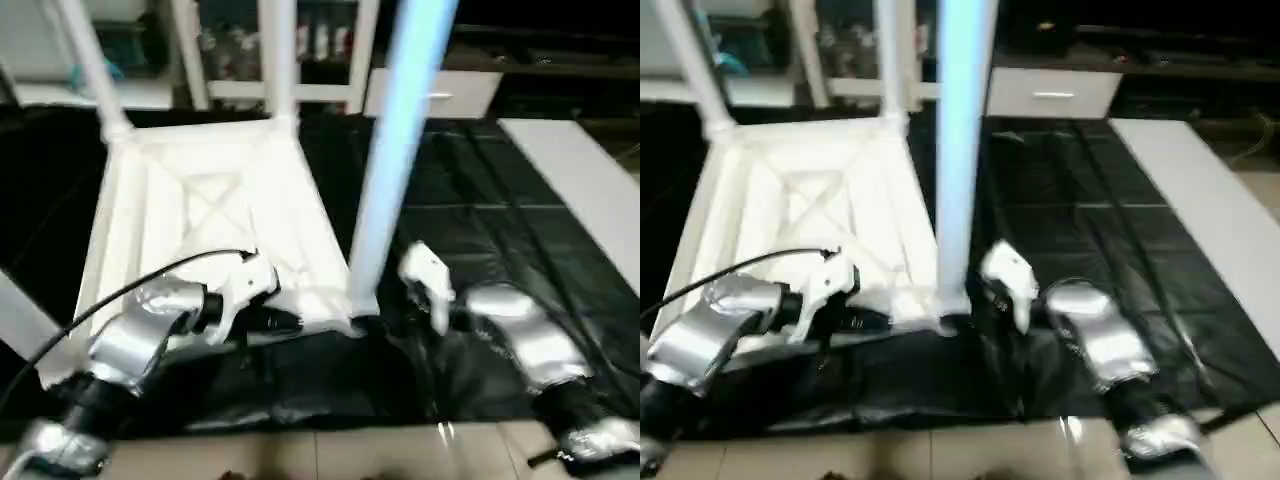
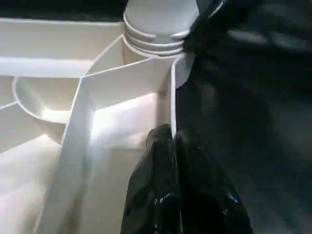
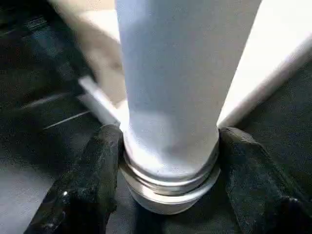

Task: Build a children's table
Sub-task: Rotate leg to tighten

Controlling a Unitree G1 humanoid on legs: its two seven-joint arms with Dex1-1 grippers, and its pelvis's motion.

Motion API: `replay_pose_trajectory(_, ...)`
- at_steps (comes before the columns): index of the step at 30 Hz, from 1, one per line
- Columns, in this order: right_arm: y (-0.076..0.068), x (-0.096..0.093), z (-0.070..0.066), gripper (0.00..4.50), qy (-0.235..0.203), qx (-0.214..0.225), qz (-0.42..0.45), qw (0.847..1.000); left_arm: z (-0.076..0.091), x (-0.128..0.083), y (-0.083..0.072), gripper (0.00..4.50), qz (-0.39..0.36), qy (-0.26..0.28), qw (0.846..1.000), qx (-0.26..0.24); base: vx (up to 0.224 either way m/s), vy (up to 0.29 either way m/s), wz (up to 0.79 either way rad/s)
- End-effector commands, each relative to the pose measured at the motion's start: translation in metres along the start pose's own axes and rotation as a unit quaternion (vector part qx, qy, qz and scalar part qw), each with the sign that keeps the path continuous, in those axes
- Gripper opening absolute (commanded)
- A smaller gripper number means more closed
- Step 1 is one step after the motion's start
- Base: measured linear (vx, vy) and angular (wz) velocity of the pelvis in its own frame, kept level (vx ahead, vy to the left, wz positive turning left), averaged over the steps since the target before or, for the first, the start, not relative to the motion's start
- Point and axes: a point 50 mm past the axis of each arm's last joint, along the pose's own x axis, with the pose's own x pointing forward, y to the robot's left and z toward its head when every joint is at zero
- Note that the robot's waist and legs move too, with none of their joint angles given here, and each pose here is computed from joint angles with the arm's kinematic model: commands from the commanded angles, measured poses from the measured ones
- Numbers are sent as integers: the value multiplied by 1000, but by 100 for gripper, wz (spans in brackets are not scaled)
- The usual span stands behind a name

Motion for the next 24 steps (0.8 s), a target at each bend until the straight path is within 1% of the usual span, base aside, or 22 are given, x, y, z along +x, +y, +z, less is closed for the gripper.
replay_pose_trajectory(1, -8, 8, 2, 270, 3, 5, -84, 996, 2, 23, -10, 0, -12, -11, 1000, -3, -57, 11, -5)
replay_pose_trajectory(4, -6, 23, 1, 270, -6, 39, -145, 989, 9, 36, -6, 0, 24, -15, 1000, -6, -19, 4, -2)
replay_pose_trajectory(6, -5, 29, 2, 270, -11, 59, -172, 983, 13, 42, -3, 0, 48, -16, 999, -6, 0, 0, 0)
replay_pose_trajectory(10, -2, 48, 6, 270, -20, 103, -236, 966, 25, 57, 7, 0, 131, -24, 991, -16, 0, 0, 0)
replay_pose_trajectory(12, 4, 58, 10, 270, -28, 122, -254, 959, 30, 63, 11, 0, 165, -28, 986, -21, 0, 0, 0)
replay_pose_trajectory(13, 10, 67, 15, 270, -32, 123, -255, 959, 34, 65, 14, 0, 188, -32, 981, -23, 0, 0, 0)
replay_pose_trajectory(15, 21, 78, 23, 270, -50, 119, -233, 964, 37, 67, 16, 0, 198, -38, 979, -25, 0, 0, 0)
replay_pose_trajectory(17, 23, 80, 27, 270, -59, 114, -231, 964, 38, 67, 16, 0, 200, -39, 979, -24, 0, 0, 0)
replay_pose_trajectory(18, 24, 80, 32, 270, -79, 117, -210, 968, 37, 65, 17, 0, 199, -36, 979, -18, 0, 0, 0)
replay_pose_trajectory(19, 21, 77, 38, 270, -106, 125, -200, 966, 34, 60, 19, 0, 200, -33, 979, -16, 0, 0, 0)
replay_pose_trajectory(20, 21, 77, 38, 305, -106, 125, -200, 966, 34, 60, 19, 0, 200, -33, 979, -16, 0, 0, 0)
replay_pose_trajectory(21, 18, 74, 39, 326, -115, 127, -193, 966, 32, 58, 20, 0, 197, -29, 980, -13, 0, 0, 0)
replay_pose_trajectory(22, 15, 69, 42, 340, -125, 120, -178, 969, 27, 53, 21, 0, 189, -22, 982, -5, 0, 0, 0)
replay_pose_trajectory(24, 13, 66, 43, 347, -130, 113, -173, 970, 24, 51, 21, 0, 185, -18, 983, -3, 0, 0, 0)
